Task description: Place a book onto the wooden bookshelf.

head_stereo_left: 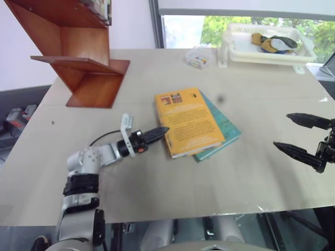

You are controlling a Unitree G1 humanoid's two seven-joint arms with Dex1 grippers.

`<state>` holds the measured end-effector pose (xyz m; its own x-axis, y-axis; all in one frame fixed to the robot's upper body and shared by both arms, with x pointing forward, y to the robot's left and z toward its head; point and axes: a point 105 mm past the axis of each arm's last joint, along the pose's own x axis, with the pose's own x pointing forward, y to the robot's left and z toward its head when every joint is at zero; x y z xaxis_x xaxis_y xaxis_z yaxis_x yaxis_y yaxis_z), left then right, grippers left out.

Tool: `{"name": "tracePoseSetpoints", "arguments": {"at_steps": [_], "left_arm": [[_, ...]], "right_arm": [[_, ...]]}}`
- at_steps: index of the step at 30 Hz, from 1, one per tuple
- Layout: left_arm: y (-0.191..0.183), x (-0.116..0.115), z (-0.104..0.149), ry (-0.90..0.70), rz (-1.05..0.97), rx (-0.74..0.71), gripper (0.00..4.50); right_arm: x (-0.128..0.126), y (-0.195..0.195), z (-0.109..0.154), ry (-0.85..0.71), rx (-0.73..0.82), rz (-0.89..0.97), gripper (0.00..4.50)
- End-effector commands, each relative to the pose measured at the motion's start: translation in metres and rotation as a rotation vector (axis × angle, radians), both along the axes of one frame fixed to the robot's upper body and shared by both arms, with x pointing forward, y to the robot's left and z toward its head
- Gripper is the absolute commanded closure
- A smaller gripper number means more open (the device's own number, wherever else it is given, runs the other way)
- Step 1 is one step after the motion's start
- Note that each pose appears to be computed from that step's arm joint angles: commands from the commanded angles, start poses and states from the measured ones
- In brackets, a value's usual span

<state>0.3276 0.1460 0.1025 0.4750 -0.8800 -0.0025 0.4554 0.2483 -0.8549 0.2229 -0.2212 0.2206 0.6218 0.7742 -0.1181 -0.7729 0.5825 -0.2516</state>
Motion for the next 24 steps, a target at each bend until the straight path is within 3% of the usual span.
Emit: {"name": "tracePoseSetpoints", "arguments": {"at_steps": [1, 5, 8, 14, 15, 22, 24], "left_arm": [[-0.018, -0.002, 0.000, 0.100, -0.089, -0.110, 0.03], [-0.028, -0.009, 0.007, 0.164, -0.183, -0.226, 0.03], [-0.029, -0.013, 0.010, 0.194, -0.213, -0.258, 1.22], [-0.028, -0.010, 0.012, 0.206, -0.183, -0.239, 4.13], [-0.028, -0.009, 0.018, 0.183, -0.185, -0.237, 4.42], [-0.027, -0.001, 0.111, -0.307, -0.158, -0.088, 4.42], [-0.024, 0.004, 0.138, -0.478, -0.106, 0.026, 4.42]], "right_arm": [[-0.001, 0.001, 0.006, -0.039, -0.035, -0.002, 0.00], [0.000, 0.001, 0.004, -0.044, -0.043, -0.006, 0.00], [0.000, 0.002, 0.004, -0.048, -0.045, -0.008, 0.00], [-0.001, -0.002, 0.003, -0.052, -0.048, -0.022, 0.00], [-0.001, -0.002, 0.004, -0.054, -0.046, -0.023, 0.00], [0.002, -0.005, 0.004, -0.060, -0.039, -0.019, 0.00], [0.004, -0.005, 0.005, -0.063, -0.036, -0.014, 0.00]]}}
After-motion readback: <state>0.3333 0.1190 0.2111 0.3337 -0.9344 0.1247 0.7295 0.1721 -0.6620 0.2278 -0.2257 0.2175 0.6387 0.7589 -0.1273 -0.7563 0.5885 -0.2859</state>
